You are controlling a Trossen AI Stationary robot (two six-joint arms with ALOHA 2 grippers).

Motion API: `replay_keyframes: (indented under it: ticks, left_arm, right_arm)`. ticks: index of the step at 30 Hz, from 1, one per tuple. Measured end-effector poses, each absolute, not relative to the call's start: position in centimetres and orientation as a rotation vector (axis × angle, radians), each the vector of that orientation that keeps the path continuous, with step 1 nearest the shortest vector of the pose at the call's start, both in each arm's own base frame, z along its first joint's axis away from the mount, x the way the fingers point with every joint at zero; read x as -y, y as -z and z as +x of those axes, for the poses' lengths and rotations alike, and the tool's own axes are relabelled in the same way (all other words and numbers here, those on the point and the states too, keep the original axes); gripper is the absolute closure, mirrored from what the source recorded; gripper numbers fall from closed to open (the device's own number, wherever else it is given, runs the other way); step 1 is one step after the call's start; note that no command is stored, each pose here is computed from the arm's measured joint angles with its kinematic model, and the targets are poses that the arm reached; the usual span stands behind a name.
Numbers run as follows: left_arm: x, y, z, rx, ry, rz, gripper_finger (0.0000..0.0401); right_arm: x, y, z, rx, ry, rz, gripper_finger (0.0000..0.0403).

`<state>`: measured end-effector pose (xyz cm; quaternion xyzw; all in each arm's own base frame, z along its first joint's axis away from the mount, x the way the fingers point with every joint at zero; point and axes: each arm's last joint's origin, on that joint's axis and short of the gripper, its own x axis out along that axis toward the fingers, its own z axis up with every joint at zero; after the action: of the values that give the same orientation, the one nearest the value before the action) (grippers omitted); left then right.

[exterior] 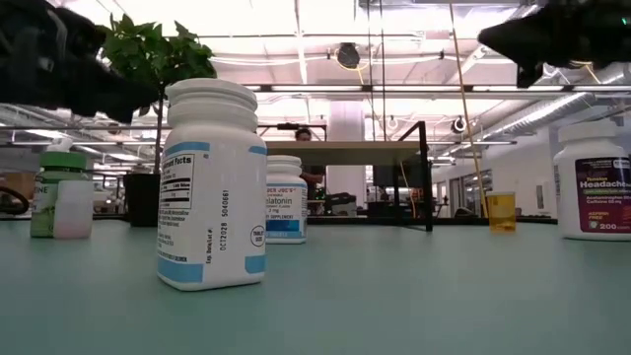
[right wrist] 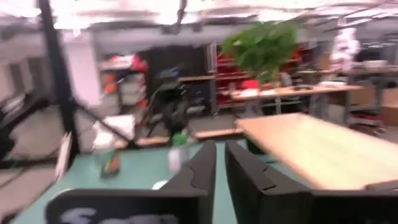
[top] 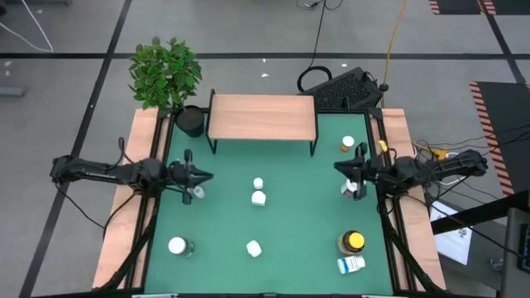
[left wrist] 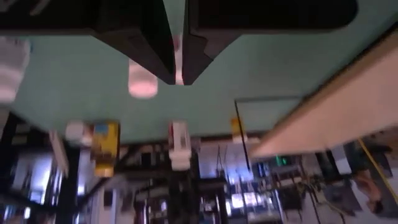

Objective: Pick and place medicine bottles onto shelf by color
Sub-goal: Put the red and white pill bottle on the shelf

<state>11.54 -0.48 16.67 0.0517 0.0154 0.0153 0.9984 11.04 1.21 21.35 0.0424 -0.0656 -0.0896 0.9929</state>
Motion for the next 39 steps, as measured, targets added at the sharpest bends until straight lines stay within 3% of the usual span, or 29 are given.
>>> replay_keyframes:
  ticks: [5,11,15,22,30,35,39]
  left_arm:
    - [0.5,-17.8,11.5,0.081,-0.036,0.092,0.037]
    - [0.4,-18.9,11.3,0.202,-0.055,0.129,0.037]
    - [0.4,-19.8,11.1,0.298,-0.066,0.134,0.037]
    - [0.1,-20.0,11.0,0.283,-0.218,0.307,0.037]
    - [-0.5,-19.5,11.0,0.186,-0.425,0.34,0.037]
    - [-0.5,-19.0,11.1,0.134,-0.421,0.332,0.037]
    - [-0.6,-18.3,11.2,0.075,-0.42,0.275,0.037]
  right_arm:
    - [-1.1,-24.5,11.7,0.022,0.261,0.128,0.0299]
    - [-0.3,-28.2,11.6,-0.283,0.462,0.2,0.0229]
    - [-0.1,-30.3,11.2,-0.453,0.487,0.261,0.02]
    - [-0.5,-31.7,10.6,-0.716,0.316,0.32,0.0183]
    - [-0.5,-29.4,9.5,-1.048,0.353,0.27,0.0182]
    - [-0.6,-29.0,10.3,-1.063,0.337,0.238,0.0179]
    - [-0.6,-29.2,11.5,-1.008,0.273,0.155,0.0154]
